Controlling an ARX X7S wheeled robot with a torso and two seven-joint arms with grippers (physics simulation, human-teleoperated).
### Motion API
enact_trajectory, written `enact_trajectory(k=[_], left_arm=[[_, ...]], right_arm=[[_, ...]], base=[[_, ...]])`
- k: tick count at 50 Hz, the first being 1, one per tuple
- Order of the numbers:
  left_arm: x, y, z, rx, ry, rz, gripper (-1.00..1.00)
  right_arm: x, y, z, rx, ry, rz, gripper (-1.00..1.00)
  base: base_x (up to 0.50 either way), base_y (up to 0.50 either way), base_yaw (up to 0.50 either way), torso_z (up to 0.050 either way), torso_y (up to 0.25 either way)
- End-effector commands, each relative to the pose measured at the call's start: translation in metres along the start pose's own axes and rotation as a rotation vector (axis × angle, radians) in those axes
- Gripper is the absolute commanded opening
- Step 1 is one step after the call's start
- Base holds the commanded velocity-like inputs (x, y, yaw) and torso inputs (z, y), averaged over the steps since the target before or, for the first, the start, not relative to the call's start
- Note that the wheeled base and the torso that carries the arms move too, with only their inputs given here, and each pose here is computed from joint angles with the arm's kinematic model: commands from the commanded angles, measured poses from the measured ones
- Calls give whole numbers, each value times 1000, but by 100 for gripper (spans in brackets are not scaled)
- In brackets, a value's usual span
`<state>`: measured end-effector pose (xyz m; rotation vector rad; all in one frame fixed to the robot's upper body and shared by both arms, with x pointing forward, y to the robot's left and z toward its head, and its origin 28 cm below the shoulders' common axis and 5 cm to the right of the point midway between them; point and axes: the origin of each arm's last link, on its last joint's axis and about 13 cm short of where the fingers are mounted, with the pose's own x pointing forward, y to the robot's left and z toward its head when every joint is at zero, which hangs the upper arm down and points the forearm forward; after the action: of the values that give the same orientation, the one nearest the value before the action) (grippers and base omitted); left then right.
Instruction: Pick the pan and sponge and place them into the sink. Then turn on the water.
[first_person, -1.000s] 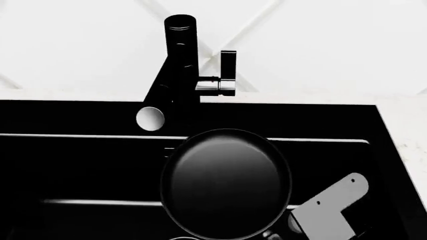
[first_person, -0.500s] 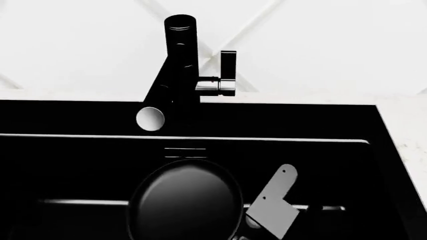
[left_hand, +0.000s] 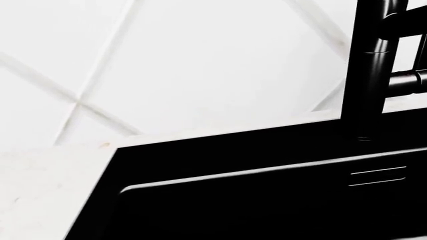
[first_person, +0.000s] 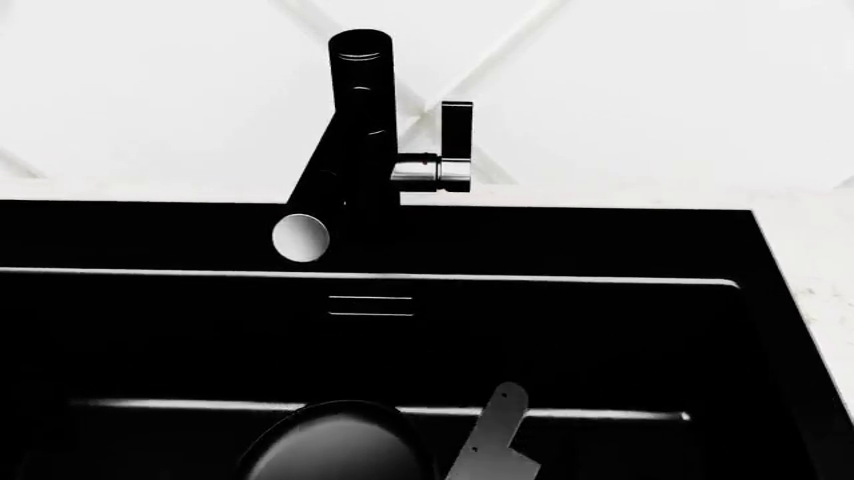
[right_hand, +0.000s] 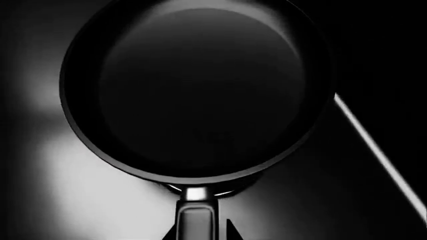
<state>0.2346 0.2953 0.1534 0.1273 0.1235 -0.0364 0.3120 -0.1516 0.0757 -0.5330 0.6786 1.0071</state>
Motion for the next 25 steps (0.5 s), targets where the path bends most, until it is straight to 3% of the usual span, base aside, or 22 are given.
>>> enact_trajectory(k=[1,25], left_arm=[[0,0,0,-4,-1,-5,100],[1,-4,-4,-1,11,-6,100]], right_arm=[[11,2,2,5,-18,31,-100],[28,6,-12,38,-3,52,-100]], base=[[0,0,0,0,0],[0,0,0,0,1]])
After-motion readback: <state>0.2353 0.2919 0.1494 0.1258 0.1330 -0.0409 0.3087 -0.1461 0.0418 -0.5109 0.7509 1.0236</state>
